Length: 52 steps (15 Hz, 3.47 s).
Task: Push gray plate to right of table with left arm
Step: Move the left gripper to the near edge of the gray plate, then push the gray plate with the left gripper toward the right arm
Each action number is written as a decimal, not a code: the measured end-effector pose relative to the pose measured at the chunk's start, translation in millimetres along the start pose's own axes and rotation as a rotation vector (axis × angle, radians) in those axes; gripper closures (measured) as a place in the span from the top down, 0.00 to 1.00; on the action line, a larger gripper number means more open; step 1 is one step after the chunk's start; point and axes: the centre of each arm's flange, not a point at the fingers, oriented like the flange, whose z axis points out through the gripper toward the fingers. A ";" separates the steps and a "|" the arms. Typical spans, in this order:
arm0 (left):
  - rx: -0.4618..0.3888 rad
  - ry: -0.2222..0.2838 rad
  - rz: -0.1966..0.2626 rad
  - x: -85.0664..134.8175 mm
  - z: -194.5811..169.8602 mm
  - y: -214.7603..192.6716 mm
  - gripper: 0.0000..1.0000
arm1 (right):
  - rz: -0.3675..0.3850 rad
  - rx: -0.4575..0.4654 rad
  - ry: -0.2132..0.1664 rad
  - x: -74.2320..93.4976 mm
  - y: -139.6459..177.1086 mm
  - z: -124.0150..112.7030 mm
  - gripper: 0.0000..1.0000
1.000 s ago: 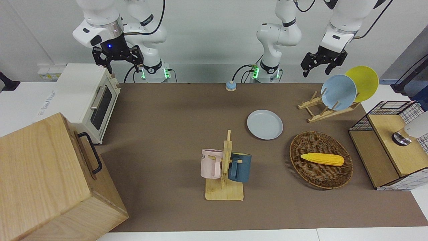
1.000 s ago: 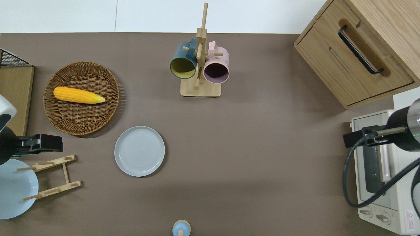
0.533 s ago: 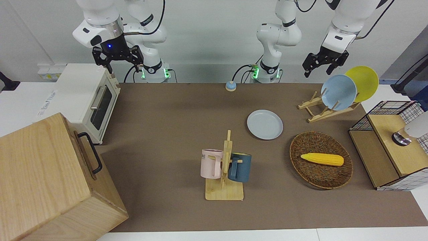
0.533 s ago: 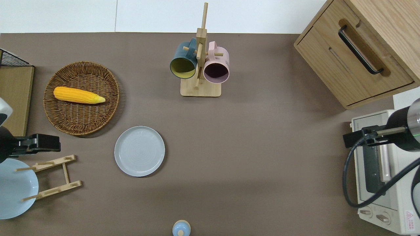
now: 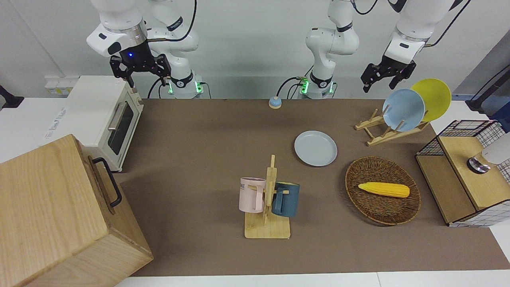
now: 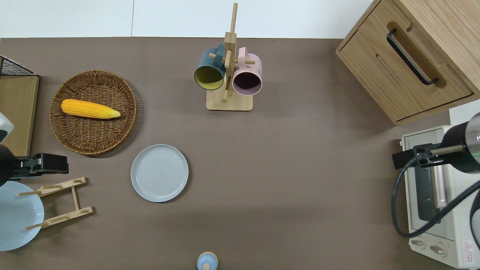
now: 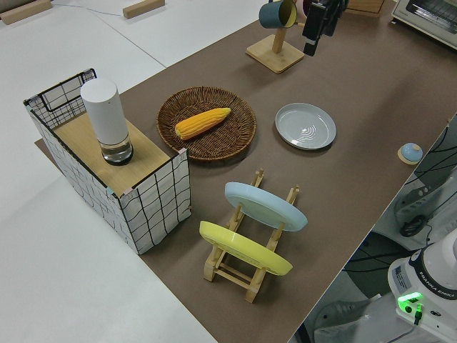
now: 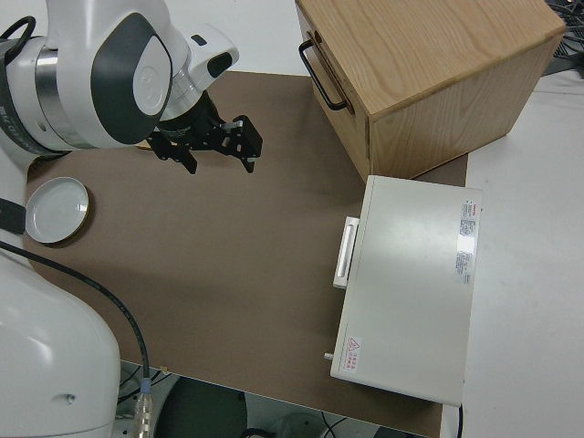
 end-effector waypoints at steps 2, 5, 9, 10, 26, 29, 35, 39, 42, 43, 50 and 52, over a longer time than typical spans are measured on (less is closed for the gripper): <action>0.000 -0.009 0.001 -1.9 3.9 -0.5 1.00 | 0.000 0.000 0.000 0.0 0.0 0.0 1.00; -0.003 -0.031 0.003 -11.8 13.3 -3.5 1.00 | 0.000 0.000 0.000 0.0 0.0 0.0 1.00; -0.005 -0.064 0.008 -22.5 32.8 -5.3 1.00 | 0.000 0.000 0.000 0.0 0.0 0.0 1.00; -0.004 -0.071 0.010 -21.7 45.7 -4.1 1.00 | 0.000 0.000 0.000 0.0 0.0 0.0 1.00; -0.067 -0.059 -0.015 -26.6 279.5 21.1 0.99 | 0.000 0.000 0.000 0.0 0.0 0.0 1.00; -0.076 -0.058 -0.036 -18.4 311.6 29.3 0.96 | 0.000 0.000 0.000 0.0 0.0 0.0 1.00; -0.095 -0.051 -0.067 -13.0 326.1 31.3 0.56 | 0.000 0.000 0.000 0.0 0.0 0.0 1.00; -0.102 -0.053 -0.082 -10.9 334.9 32.1 0.22 | 0.000 0.000 0.000 0.0 0.0 0.0 1.00; -0.120 -0.041 -0.095 -9.0 330.7 33.8 0.04 | 0.000 0.000 0.000 0.0 0.0 0.0 1.00; -0.121 -0.040 -0.095 -9.0 330.6 33.9 0.04 | 0.000 0.000 0.000 0.0 0.0 0.0 1.00; -0.160 -0.053 -0.080 -21.6 330.1 85.5 0.03 | 0.000 0.000 0.000 0.0 0.0 0.0 1.00; -0.159 -0.051 -0.080 -29.5 329.2 111.0 0.03 | 0.000 0.000 0.000 0.0 0.0 0.0 1.00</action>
